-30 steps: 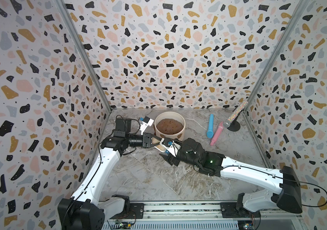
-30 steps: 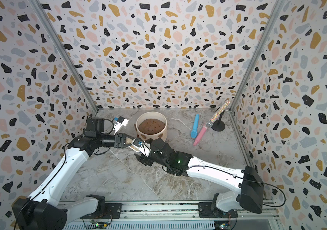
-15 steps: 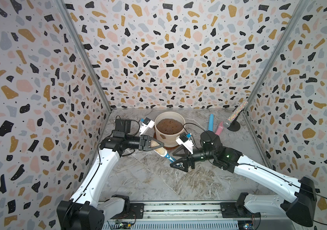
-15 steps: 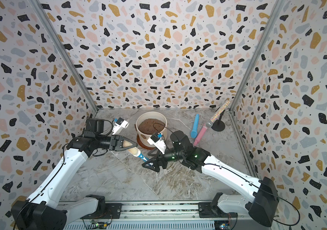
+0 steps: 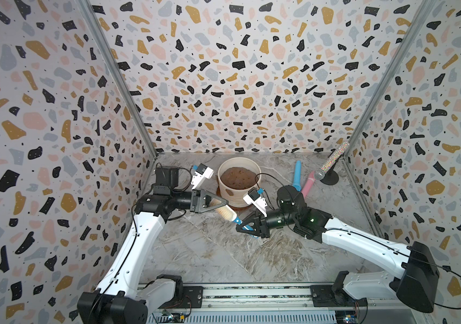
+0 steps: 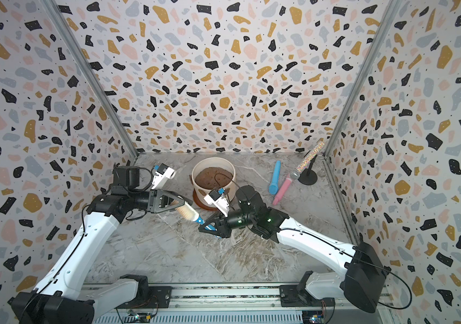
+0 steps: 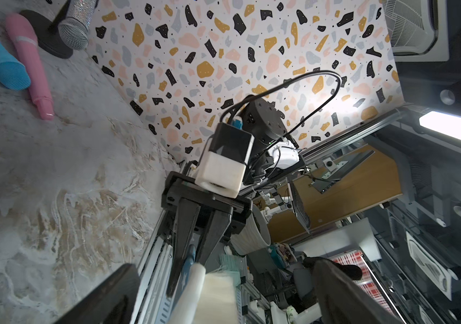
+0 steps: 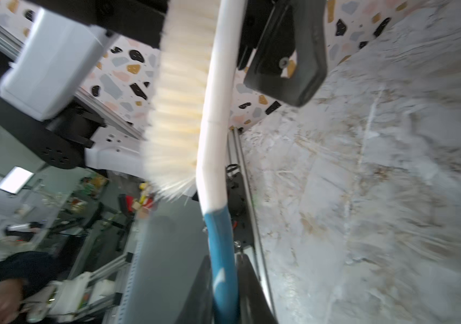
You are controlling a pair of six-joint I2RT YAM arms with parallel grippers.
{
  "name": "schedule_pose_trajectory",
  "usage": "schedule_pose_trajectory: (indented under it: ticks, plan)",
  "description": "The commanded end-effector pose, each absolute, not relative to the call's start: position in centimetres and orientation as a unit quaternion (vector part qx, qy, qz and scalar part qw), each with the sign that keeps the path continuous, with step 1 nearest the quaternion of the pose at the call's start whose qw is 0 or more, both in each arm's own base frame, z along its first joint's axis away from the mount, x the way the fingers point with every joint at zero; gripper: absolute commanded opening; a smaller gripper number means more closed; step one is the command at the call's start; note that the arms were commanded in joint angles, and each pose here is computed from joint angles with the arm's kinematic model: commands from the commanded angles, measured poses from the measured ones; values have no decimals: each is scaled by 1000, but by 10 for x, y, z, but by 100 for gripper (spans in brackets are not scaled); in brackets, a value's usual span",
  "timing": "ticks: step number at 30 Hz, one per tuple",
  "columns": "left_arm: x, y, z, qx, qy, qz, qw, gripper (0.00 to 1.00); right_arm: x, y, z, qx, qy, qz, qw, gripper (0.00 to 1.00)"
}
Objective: Scrub the dried mud off the ceramic pot
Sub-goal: Pick up the brush from the center of the board.
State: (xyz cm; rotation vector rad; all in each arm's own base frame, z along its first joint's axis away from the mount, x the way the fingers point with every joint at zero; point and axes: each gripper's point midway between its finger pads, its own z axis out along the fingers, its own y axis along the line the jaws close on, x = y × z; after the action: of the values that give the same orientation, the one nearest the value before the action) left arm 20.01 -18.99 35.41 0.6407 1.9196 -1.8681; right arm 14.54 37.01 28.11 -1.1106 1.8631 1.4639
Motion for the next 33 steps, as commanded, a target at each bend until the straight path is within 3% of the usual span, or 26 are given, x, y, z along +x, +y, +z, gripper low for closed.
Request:
schedule_pose_trajectory:
  ticks: [1,5,12,18,22,29,33]
  plan:
    - [219,-181,357,215,708,-625,248,100,184,349,286,-437,716,381,388,0]
    - [246,-167,328,151,764,-566,271,100,215,350,281,-449,737,228,451,0]
    - [253,-166,323,128,768,-569,264,100,220,377,287,-459,712,151,509,0]
    - [248,-172,325,133,742,-613,237,72,227,383,296,-437,701,115,552,0]
    - [242,-174,331,145,731,-628,227,68,227,382,297,-430,694,118,566,0]
    - [244,-174,330,145,729,-631,222,44,222,395,301,-424,691,146,567,0]
    - [247,-173,327,141,734,-625,226,38,218,399,303,-419,696,164,559,0]
